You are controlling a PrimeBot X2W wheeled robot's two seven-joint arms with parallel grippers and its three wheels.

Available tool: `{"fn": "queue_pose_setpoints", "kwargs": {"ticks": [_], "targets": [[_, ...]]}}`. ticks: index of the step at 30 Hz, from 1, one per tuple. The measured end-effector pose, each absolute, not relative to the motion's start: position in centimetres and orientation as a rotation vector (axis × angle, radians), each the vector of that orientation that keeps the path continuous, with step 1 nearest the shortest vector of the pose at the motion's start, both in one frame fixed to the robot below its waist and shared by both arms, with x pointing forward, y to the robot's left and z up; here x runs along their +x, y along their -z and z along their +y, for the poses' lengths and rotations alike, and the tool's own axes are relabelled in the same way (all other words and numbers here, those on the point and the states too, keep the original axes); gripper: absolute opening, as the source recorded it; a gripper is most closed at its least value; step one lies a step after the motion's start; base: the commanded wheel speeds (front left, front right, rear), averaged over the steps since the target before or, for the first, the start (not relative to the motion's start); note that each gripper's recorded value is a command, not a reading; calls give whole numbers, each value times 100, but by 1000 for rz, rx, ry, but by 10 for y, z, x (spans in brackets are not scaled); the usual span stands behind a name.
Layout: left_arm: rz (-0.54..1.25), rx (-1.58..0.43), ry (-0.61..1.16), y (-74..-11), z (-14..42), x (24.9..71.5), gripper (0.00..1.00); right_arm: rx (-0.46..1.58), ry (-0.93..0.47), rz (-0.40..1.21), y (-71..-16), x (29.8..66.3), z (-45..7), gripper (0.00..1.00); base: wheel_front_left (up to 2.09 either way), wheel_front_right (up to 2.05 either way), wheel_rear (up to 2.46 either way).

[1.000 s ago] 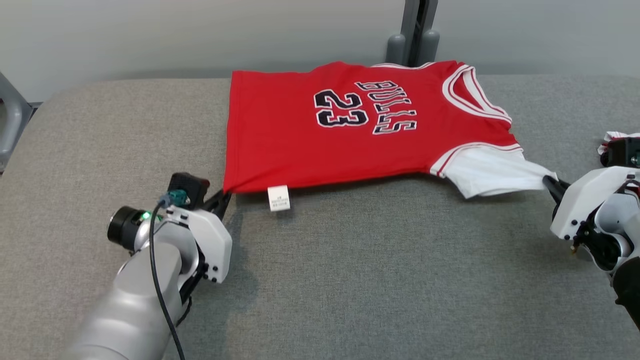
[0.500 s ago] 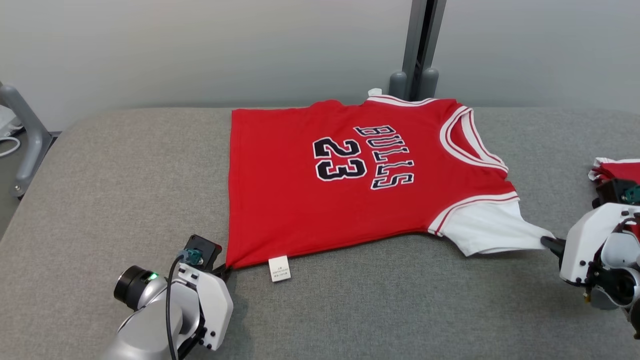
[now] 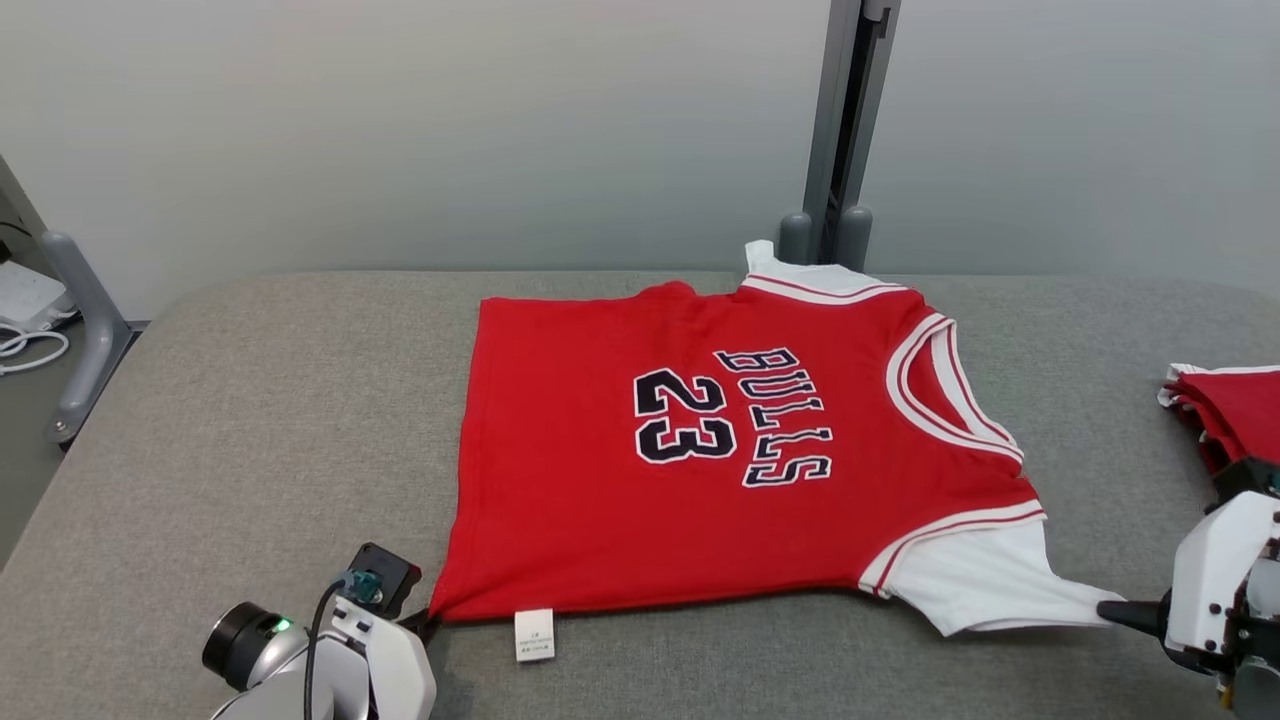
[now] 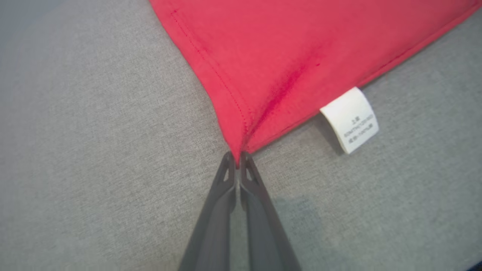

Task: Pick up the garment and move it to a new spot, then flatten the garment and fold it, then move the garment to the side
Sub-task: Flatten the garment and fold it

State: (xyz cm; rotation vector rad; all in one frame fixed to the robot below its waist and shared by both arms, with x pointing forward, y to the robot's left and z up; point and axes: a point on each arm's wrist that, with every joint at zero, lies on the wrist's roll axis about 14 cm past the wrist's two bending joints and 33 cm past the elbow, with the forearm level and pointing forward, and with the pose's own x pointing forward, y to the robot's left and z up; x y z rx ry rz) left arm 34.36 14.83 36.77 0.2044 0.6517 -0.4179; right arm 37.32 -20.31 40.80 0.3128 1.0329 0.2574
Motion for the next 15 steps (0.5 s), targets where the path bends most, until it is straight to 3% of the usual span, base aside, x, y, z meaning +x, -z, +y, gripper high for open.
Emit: {"fn": "queue_pose_setpoints", "kwargs": {"ticks": [15], "targets": [[728, 73, 469, -357, 135, 302, 0, 382, -235, 1079, -402, 345, -221, 0, 0, 0, 0]]}}
